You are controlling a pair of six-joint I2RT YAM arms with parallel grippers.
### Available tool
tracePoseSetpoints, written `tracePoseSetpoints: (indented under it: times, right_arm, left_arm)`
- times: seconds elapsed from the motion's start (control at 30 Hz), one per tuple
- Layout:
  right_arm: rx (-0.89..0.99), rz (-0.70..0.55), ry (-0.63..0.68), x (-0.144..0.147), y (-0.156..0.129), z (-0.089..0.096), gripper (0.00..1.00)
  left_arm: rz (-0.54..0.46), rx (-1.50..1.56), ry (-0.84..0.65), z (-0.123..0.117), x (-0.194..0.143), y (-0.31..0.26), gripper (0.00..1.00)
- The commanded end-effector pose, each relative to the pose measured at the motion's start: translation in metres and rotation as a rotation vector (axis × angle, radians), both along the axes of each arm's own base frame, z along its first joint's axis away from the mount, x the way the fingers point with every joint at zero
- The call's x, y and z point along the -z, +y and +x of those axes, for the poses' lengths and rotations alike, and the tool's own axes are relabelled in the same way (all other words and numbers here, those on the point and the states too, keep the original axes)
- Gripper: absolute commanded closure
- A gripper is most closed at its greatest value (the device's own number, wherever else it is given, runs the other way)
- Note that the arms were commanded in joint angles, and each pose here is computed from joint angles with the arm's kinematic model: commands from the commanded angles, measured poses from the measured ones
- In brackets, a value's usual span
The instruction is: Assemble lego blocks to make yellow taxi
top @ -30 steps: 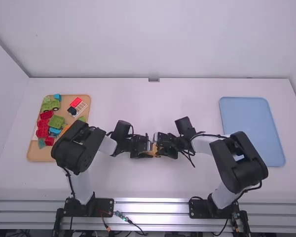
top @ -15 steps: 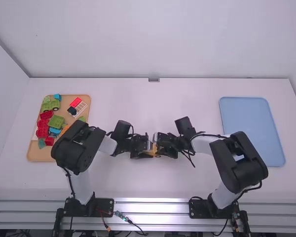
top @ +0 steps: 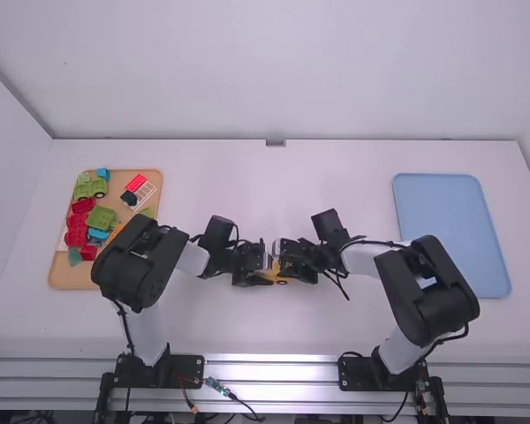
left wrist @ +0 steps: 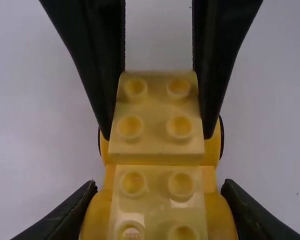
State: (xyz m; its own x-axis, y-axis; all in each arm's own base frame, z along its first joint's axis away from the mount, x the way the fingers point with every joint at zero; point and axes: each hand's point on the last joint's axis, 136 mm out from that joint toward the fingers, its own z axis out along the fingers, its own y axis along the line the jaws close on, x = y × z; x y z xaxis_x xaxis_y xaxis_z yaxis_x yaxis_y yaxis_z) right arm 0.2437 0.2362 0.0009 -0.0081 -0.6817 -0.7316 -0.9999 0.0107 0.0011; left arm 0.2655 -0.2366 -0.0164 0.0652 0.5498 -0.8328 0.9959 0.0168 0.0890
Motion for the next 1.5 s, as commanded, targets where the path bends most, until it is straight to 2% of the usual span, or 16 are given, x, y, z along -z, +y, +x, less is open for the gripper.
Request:
tracePoseSetpoints:
  times: [0.0,0.43,0.53,0.63,0.8,0.9,1.07,1.1,1.13,1.17,1.23,1.33,1.47]
  right_arm:
    - [0.032,-0.070,-0.018,0.014,-0.008,0.007,0.93]
    - [0.048,-0.081,0.022,0.016,-0.010,0.003,0.89]
    - [0.045,-0.084,0.022,0.017,-0.011,0.002,0.85]
    - [0.048,-0.085,0.021,0.016,-0.011,0.003,0.69]
    - [0.047,-0.083,0.016,0.016,-0.011,0.004,0.58]
    - [0.048,-0.083,0.015,0.016,-0.011,0.004,0.56]
    - [0.049,-0.083,0.014,0.016,-0.011,0.005,0.42]
    - [0.047,-0.083,0.015,0.015,-0.010,0.005,0.25]
    - [0.047,-0.083,0.016,0.015,-0.010,0.005,0.22]
    - [0.049,-0.082,0.015,0.013,-0.009,0.007,0.12]
    - [0.057,-0.076,0.011,0.010,-0.008,0.011,0.05]
    - [0.054,-0.063,0.000,0.005,-0.004,0.016,0.00]
    - [0.044,-0.056,0.017,-0.001,-0.001,0.017,0.01]
  left_arm:
    - [-0.002,0.072,0.004,-0.021,0.008,0.000,0.92]
    - [-0.023,0.064,-0.072,-0.008,0.001,-0.004,0.91]
    - [-0.023,0.067,-0.072,-0.009,0.001,-0.005,0.91]
    - [-0.022,0.066,-0.070,-0.009,0.002,-0.005,0.91]
    - [-0.022,0.065,-0.069,-0.009,0.002,-0.004,0.92]
    - [-0.022,0.064,-0.069,-0.009,0.002,-0.004,0.92]
    - [-0.022,0.066,-0.068,-0.009,0.002,-0.005,0.93]
    - [-0.021,0.065,-0.068,-0.009,0.002,-0.004,0.93]
    - [-0.021,0.064,-0.068,-0.009,0.002,-0.004,0.93]
    - [-0.020,0.066,-0.066,-0.010,0.002,-0.004,0.93]
    - [-0.020,0.064,-0.064,-0.009,0.002,-0.004,0.93]
    - [-0.018,0.064,-0.061,-0.010,0.003,-0.004,0.93]
    - [-0.015,0.063,-0.058,-0.010,0.003,-0.003,0.94]
